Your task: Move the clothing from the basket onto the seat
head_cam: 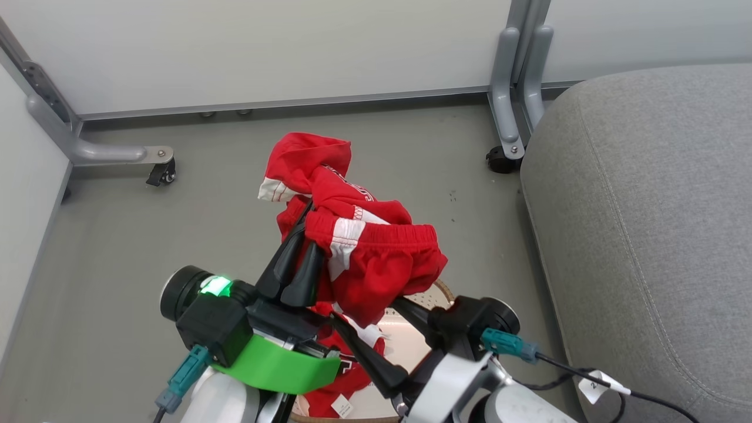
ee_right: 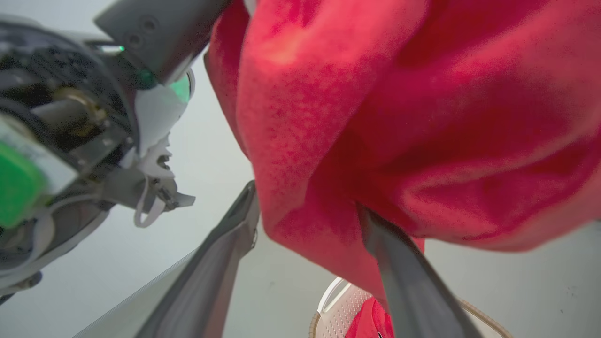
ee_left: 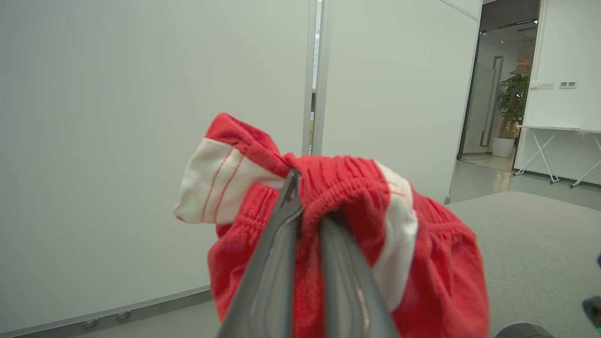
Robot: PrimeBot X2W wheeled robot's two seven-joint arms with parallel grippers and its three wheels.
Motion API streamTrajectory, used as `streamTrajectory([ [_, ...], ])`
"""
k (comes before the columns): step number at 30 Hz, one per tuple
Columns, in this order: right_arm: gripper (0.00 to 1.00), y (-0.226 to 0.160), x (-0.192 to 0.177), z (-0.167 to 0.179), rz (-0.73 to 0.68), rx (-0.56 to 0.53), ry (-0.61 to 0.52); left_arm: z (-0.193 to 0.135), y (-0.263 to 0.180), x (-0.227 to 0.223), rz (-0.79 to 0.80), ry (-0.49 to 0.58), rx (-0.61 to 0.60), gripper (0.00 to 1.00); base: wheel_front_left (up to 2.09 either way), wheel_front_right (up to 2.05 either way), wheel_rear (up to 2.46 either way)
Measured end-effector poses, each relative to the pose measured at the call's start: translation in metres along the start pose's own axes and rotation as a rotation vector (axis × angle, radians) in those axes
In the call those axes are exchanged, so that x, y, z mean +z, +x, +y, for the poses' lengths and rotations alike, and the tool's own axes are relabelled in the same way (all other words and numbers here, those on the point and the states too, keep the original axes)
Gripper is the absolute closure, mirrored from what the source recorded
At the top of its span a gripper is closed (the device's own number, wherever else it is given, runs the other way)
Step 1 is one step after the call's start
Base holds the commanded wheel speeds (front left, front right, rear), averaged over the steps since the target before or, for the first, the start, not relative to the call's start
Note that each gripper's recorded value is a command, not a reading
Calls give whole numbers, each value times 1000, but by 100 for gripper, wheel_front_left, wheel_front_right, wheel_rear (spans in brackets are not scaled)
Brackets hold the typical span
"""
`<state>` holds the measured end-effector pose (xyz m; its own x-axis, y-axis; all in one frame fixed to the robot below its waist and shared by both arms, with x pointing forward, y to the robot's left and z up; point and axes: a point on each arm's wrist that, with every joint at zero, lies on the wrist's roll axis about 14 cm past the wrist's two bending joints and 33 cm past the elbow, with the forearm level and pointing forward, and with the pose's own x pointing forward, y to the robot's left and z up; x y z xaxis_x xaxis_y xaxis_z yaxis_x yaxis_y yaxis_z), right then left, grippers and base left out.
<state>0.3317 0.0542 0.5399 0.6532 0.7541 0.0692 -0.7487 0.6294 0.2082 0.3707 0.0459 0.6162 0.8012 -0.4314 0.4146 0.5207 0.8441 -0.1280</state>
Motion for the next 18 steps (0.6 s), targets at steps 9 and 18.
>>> streamTrajectory([
  [9, 100, 21, 13, 4, -45, 50, -9, 1, -1, -3, 7, -5, 5, 100, 0, 0, 0],
  [18, 100, 26, 11, 3, -46, 58, -9, 0, -1, -3, 8, -9, 6, 100, 0, 0, 0],
])
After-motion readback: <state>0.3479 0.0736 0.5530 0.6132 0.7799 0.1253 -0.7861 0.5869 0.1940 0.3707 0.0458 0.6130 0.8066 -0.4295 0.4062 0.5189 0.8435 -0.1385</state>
